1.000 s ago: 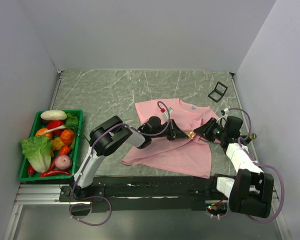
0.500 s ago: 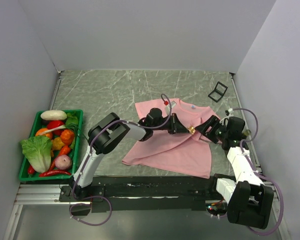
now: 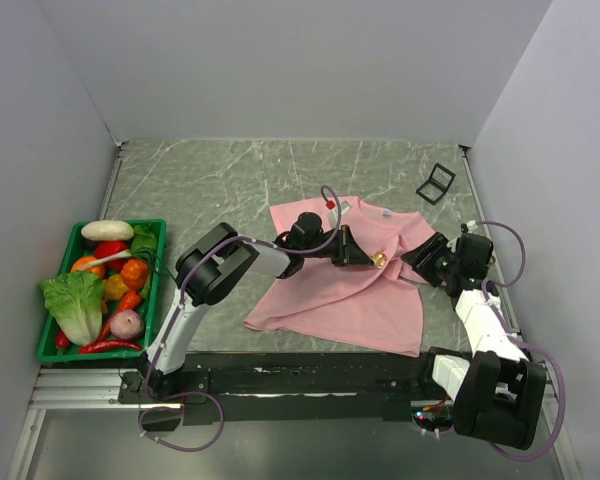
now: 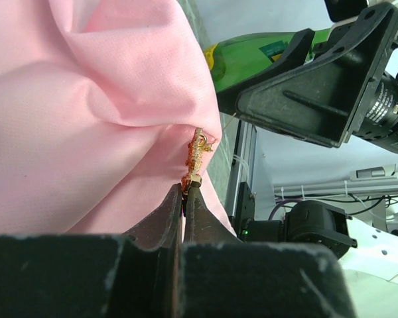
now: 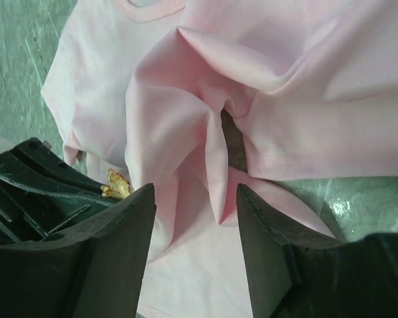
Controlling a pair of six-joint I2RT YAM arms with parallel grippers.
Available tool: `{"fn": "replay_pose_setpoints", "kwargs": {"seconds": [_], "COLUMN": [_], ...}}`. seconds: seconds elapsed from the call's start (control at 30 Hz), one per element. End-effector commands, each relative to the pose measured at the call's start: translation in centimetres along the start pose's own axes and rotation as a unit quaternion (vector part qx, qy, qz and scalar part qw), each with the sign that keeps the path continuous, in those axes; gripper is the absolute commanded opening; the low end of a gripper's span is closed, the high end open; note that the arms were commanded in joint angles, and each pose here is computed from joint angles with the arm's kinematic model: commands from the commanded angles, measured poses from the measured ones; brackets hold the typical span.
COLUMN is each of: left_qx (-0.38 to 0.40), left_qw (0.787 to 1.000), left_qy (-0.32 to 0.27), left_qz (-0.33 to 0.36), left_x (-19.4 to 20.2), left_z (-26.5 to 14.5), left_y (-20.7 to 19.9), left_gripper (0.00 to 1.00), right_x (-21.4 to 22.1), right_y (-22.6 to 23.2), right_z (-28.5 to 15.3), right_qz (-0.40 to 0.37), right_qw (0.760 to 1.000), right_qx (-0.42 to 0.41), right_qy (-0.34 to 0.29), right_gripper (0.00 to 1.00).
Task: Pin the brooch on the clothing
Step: Pass from the right arm to the left, then close the brooch on the flattened clothing.
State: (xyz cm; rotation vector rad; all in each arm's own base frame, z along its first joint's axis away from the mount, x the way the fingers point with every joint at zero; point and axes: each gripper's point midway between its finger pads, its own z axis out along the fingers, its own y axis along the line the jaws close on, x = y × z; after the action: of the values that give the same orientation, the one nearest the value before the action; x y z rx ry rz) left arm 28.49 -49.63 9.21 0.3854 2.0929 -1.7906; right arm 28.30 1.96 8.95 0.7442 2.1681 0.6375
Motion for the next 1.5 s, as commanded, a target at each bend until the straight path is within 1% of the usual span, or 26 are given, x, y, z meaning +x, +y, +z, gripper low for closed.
{"fn": "replay_pose_setpoints", "kwargs": {"seconds": [0.0, 0.03, 0.07, 0.2, 0.27, 0.33, 0.53, 0.7, 0.87, 1.07, 1.47], "left_qx": [0.02, 0.02, 0.021, 0.023, 0.021, 0.018, 0.012, 0.001, -0.007, -0.009, -0.013], "left_qw": [0.999, 0.999, 0.999, 0.999, 0.999, 0.999, 0.999, 0.999, 0.999, 0.999, 0.998], "left_qy": [0.001, 0.001, 0.001, 0.003, 0.003, 0.005, 0.008, 0.007, 0.009, 0.008, 0.008], "left_qz": [0.032, 0.034, 0.034, 0.034, 0.035, 0.036, 0.039, 0.042, 0.05, 0.052, 0.056], "left_x": [-1.1, -1.1, -1.1, -1.2, -1.2, -1.2, -1.3, -1.6, -1.8, -2.1, -2.4], "left_z": [0.4, 0.4, 0.4, 0.5, 0.6, 0.6, 0.8, 0.8, 0.9, 1.0, 1.3], "left_y": [-1.4, -1.3, -1.3, -1.3, -1.3, -1.2, -0.8, -0.7, -0.5, -0.7, -0.7], "left_gripper": [0.01, 0.01, 0.01, 0.01, 0.01, 0.01, 0.01, 0.01, 0.01, 0.01, 0.01], "right_x": [-1.3, -1.3, -1.4, -0.9, -0.6, -0.2, -0.4, -0.2, -0.3, 0.1, 1.2], "right_y": [0.0, -0.1, -0.3, -0.4, -0.4, -0.1, 1.8, 2.5, 2.7, 3.5, 4.3], "right_z": [0.7, 0.9, 1.1, 1.9, 2.2, 2.3, 2.2, 1.9, 1.4, 1.4, 1.8], "right_qz": [0.003, 0.002, 0.004, 0.005, 0.007, 0.006, -0.011, -0.018, -0.032, -0.039, -0.036], "right_qw": [1.0, 1.0, 1.0, 1.0, 1.0, 1.0, 0.998, 0.997, 0.996, 0.994, 0.993], "right_qx": [0.0, 0.001, 0.003, -0.001, -0.005, -0.009, -0.053, -0.071, -0.076, -0.097, -0.11], "right_qy": [-0.027, -0.027, -0.026, -0.016, -0.005, 0.002, -0.013, -0.012, -0.028, -0.019, -0.005], "right_gripper": [0.59, 0.59, 0.55, 0.52, 0.45, 0.43, 0.43, 0.42, 0.42, 0.41, 0.38]}}
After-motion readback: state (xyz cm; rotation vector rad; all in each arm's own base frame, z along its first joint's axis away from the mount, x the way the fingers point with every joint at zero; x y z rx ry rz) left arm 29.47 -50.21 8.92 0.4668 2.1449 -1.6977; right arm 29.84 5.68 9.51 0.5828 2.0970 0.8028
